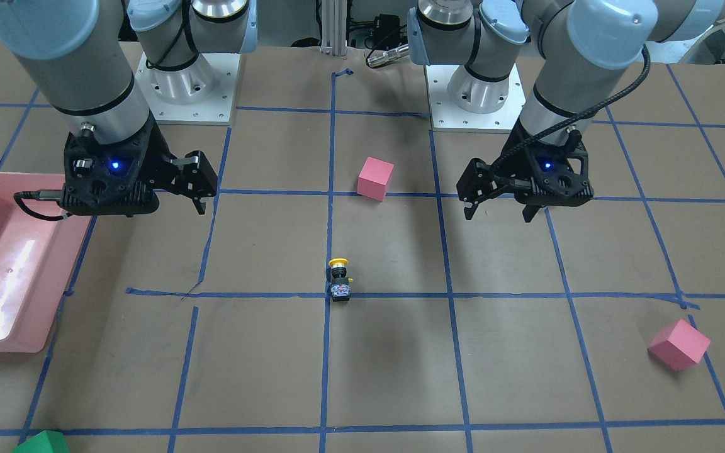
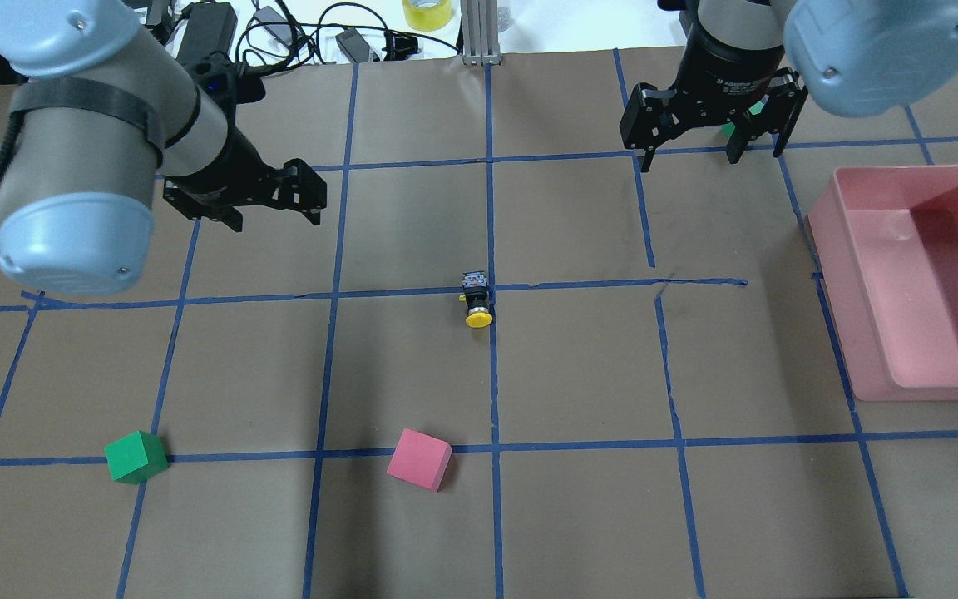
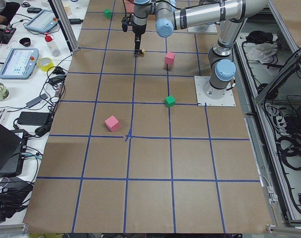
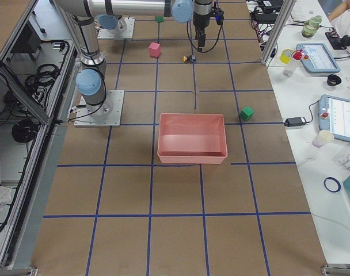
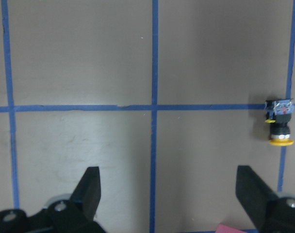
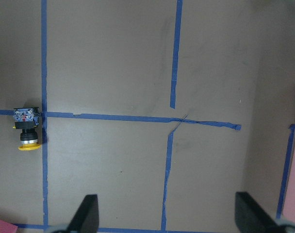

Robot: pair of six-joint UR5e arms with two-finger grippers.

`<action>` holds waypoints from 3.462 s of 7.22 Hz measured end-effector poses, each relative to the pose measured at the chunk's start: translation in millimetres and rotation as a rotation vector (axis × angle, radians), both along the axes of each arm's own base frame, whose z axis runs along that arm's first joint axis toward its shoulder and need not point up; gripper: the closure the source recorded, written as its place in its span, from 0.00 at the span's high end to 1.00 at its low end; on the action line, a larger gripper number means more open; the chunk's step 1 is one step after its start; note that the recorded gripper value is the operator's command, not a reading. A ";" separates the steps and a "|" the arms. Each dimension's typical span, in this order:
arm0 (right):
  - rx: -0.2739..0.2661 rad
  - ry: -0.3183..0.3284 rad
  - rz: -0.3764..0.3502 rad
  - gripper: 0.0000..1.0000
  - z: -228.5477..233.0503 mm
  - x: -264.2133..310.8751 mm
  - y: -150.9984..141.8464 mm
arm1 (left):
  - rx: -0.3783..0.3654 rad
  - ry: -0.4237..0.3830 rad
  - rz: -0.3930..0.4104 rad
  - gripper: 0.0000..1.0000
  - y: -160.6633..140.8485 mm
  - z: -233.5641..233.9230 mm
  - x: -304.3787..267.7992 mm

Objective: Align button upright
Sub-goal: 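Reach the left gripper toward the switch lying on its side, then grasp the switch body with the left gripper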

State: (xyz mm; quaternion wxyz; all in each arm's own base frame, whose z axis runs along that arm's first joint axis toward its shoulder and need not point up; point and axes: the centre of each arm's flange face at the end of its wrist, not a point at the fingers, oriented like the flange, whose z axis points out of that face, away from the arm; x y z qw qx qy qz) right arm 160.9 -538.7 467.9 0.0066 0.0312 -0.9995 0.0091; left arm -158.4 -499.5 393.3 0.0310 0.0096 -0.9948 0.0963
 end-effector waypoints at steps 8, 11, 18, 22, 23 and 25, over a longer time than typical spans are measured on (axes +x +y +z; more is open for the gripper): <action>-0.013 -0.006 -0.001 1.00 7.4 0.1 4.8 | -0.221 0.038 0.054 1.00 49.1 -155.4 -129.0; -0.013 -0.012 0.000 1.00 6.8 0.8 4.7 | -0.290 0.078 0.104 0.98 52.7 -195.5 -159.0; -0.029 -0.009 -0.002 1.00 13.0 -0.9 9.0 | -0.243 0.104 0.157 0.00 66.0 -243.3 -184.1; -0.033 -0.009 -0.006 1.00 13.8 -2.4 8.1 | -0.208 0.091 0.170 0.00 52.2 -223.3 -191.2; -0.033 -0.010 -0.007 1.00 14.0 -2.4 8.3 | -0.169 0.079 0.194 0.00 40.4 -211.8 -197.0; -0.031 -0.010 -0.005 1.00 13.6 -1.4 8.8 | -0.044 0.088 0.338 0.00 18.4 -189.4 -205.6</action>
